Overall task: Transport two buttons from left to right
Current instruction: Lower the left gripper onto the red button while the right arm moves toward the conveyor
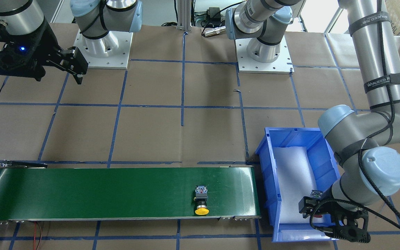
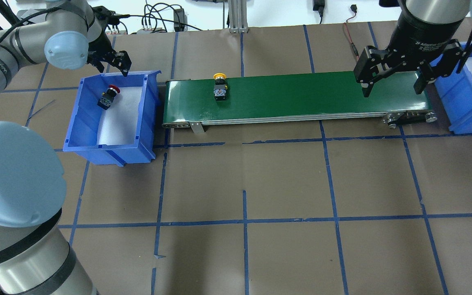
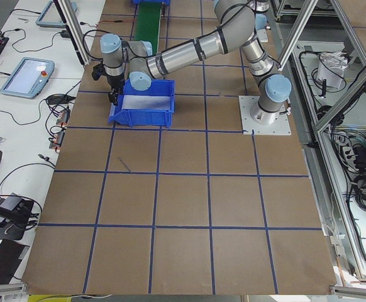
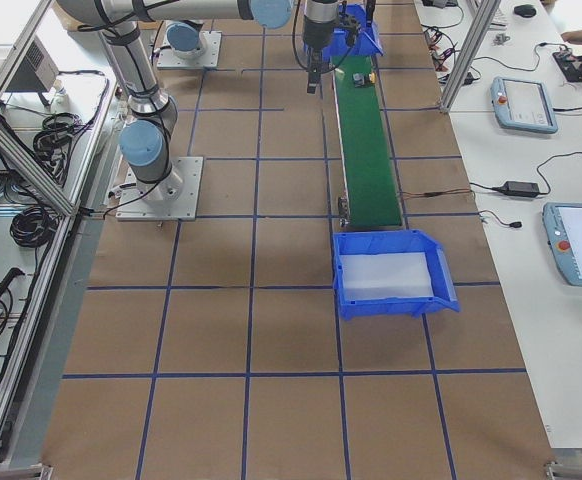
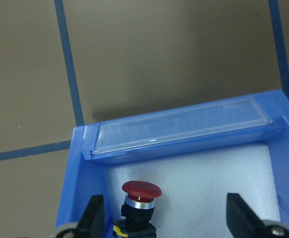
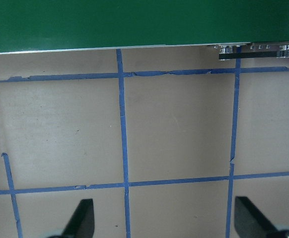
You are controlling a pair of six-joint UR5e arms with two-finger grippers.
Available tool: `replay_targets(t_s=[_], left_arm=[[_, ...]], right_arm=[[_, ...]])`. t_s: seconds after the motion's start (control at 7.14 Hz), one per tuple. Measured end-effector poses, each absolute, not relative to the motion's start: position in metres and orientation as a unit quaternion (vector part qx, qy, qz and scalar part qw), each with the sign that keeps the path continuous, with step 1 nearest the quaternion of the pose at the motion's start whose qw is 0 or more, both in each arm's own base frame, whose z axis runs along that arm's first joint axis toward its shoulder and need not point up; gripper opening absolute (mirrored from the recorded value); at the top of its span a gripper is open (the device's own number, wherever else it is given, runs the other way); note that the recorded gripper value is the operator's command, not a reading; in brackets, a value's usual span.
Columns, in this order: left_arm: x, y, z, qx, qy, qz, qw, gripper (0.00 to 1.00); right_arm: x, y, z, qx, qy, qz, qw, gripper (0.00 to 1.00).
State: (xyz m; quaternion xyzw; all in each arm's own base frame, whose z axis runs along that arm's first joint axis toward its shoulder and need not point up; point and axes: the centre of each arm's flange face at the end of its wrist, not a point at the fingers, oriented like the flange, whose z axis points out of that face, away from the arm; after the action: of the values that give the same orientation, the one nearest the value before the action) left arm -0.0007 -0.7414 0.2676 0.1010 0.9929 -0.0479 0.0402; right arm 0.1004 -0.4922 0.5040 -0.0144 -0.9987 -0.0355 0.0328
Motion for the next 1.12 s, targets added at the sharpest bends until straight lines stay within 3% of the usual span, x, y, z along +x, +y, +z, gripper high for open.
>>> replay_targets(t_s=[1.12], left_arm=[[0.003,-0.737,0.221,0.106,0.993,-0.009,0.053,0.80]], right_arm=[[0.110,-0.491,0.504,-0.001,-0.999,-0.036,-0.001,1.00]])
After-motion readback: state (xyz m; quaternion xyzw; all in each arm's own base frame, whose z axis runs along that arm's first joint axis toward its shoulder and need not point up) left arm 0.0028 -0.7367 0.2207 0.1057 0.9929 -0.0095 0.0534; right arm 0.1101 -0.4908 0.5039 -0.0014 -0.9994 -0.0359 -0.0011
